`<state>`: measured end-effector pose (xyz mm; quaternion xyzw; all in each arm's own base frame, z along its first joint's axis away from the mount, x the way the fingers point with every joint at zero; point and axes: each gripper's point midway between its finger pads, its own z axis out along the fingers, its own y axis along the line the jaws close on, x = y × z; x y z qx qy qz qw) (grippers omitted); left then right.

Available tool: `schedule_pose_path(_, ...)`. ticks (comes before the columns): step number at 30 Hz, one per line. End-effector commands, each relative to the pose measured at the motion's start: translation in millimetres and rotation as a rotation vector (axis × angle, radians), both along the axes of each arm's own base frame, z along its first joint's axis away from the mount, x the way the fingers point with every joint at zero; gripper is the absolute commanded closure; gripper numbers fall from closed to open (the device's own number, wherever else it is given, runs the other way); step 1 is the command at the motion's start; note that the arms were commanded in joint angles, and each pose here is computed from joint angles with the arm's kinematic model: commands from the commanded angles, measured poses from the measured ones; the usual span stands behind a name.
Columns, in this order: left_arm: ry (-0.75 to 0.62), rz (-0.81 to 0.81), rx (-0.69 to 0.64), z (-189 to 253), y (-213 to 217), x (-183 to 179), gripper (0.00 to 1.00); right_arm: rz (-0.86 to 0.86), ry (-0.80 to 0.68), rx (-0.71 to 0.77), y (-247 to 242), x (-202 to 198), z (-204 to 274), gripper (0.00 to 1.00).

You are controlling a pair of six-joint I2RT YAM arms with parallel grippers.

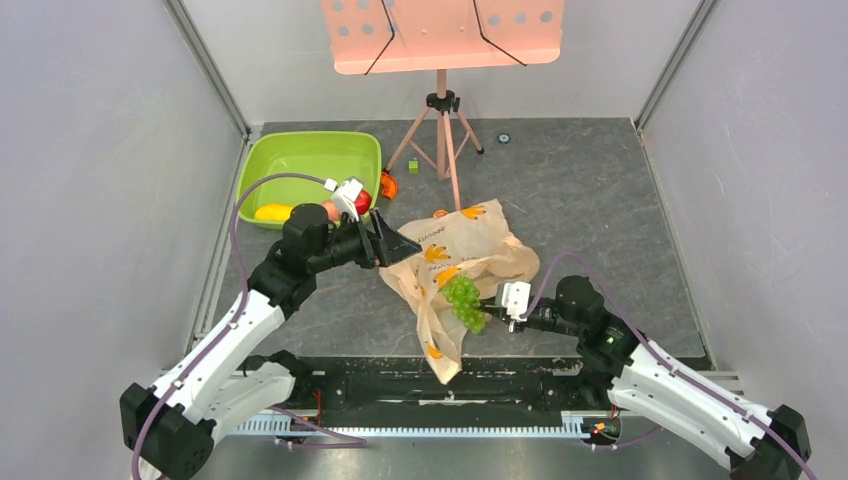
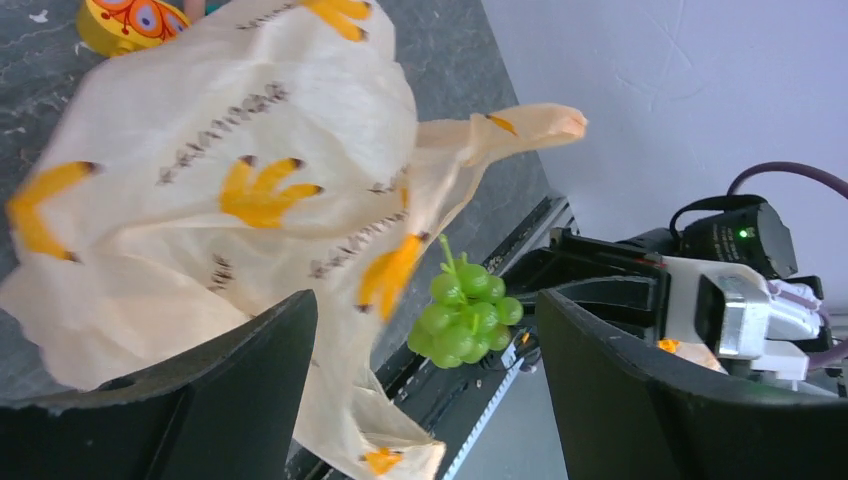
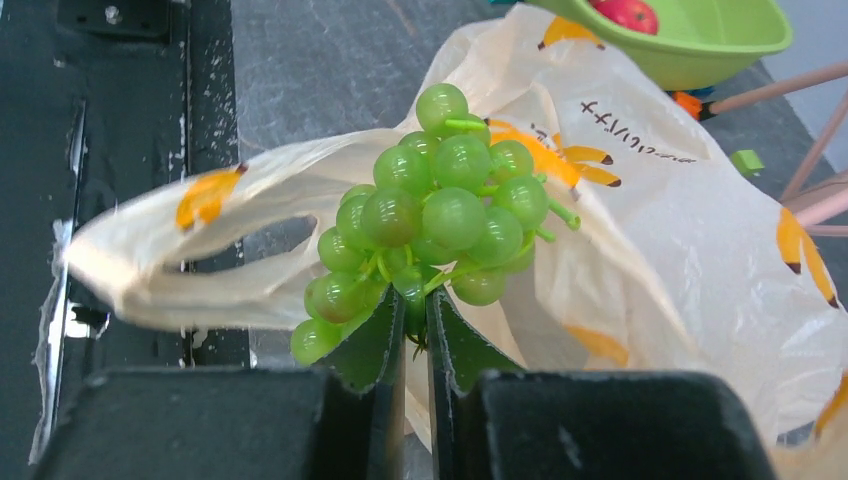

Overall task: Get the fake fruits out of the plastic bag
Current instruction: Take out the fake fruit from the plastic bag, then place the fake fruit in the bin.

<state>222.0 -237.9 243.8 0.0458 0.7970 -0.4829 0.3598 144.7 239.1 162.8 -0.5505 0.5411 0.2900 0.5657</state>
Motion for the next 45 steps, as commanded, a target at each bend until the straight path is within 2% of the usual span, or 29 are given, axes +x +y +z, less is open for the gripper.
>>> schedule_pose_path(1, -0.065, -0.001, 0.116, 16, 12, -7, 0.14, 0.071, -0.096, 0.021, 11, 0, 23, 0.97)
schedule_pose_path(4, -0.099, 0.044, 0.187, 18, 25, -4, 0.13, 0.085, -0.093, 0.024, 15, 0, 22, 0.98)
schedule_pose_path(8, -0.113, 0.005, 0.134, 28, 17, -9, 0.15, 0.095, -0.108, 0.042, 17, 0, 25, 0.98)
schedule_pose_path(14, -0.077, -0.086, 0.091, 17, -13, -29, 0.31, 0.103, -0.115, 0.062, 20, 0, 28, 0.98)
schedule_pose_path(19, -0.101, -0.122, 0.084, 18, -34, -46, 0.44, 0.104, -0.097, 0.057, 23, 2, 24, 0.99)
schedule_pose_path(24, -0.115, -0.155, 0.113, 14, -47, -53, 0.56, 0.110, -0.086, 0.056, 24, 1, 23, 0.99)
schedule_pose_path(32, -0.118, -0.159, 0.213, -9, -63, -55, 0.57, 0.106, -0.081, 0.063, 23, 0, 23, 0.99)
schedule_pose_path(45, -0.139, -0.135, 0.280, -19, -67, -48, 0.58, 0.109, -0.079, 0.069, 22, -2, 23, 0.99)
